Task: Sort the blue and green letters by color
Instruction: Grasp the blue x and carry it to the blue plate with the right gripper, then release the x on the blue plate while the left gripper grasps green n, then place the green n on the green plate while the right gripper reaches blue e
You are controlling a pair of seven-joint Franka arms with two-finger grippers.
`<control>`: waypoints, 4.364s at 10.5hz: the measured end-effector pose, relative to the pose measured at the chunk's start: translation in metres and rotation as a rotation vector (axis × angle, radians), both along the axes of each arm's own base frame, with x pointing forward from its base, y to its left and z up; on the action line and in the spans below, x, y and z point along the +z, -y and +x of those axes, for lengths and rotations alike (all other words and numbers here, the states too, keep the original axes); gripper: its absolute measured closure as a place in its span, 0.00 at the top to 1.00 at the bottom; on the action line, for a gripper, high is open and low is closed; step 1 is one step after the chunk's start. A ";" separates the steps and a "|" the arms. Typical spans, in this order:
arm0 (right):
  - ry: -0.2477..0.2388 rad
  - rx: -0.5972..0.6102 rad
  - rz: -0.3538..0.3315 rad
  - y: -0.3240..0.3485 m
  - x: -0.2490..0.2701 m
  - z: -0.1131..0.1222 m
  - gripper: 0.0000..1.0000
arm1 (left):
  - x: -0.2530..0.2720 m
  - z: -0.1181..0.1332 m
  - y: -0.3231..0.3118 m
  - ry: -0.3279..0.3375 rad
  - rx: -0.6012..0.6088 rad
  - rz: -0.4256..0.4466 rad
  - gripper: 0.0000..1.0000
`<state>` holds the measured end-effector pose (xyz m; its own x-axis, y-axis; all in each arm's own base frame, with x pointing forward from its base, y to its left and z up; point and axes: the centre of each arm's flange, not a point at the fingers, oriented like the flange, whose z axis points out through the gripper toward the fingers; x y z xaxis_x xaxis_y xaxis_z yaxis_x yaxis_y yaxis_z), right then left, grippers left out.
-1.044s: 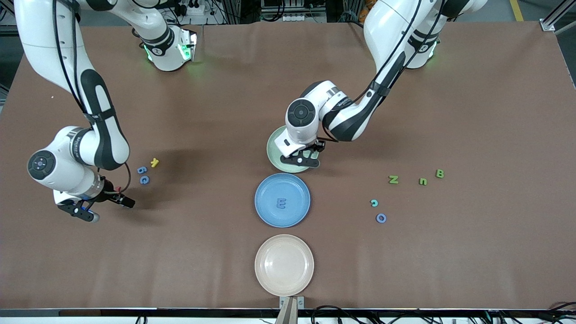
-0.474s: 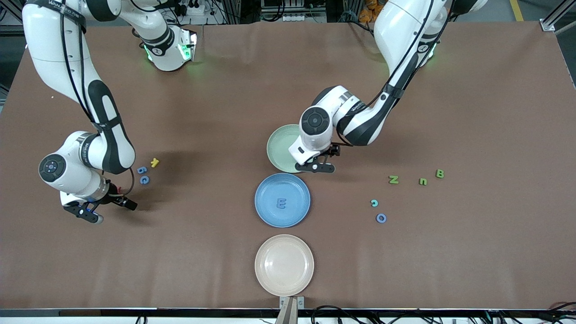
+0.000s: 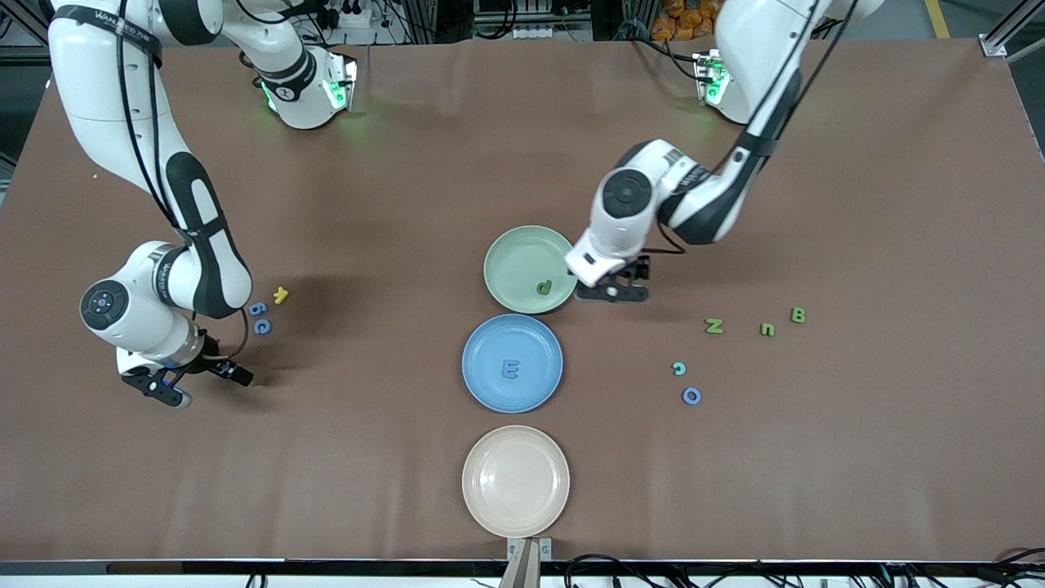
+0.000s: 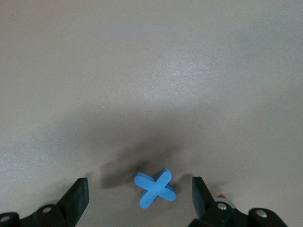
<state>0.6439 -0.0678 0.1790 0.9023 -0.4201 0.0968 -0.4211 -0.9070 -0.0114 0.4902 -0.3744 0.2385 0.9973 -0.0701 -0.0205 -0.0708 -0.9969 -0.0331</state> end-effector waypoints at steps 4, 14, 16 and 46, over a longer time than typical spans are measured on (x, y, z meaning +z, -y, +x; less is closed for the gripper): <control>0.002 0.004 0.000 -0.003 -0.003 0.000 0.42 | -0.001 0.057 -0.094 0.039 0.101 0.045 1.00; 0.041 0.007 0.040 -0.051 0.035 0.031 0.34 | -0.010 0.105 -0.237 0.005 0.059 0.051 1.00; 0.079 -0.027 0.069 -0.093 0.053 0.045 0.34 | -0.014 0.112 -0.265 0.007 -0.034 0.041 1.00; 0.018 0.503 0.080 -0.293 0.106 0.038 1.00 | -0.026 0.095 -0.244 0.028 -0.214 -0.080 0.26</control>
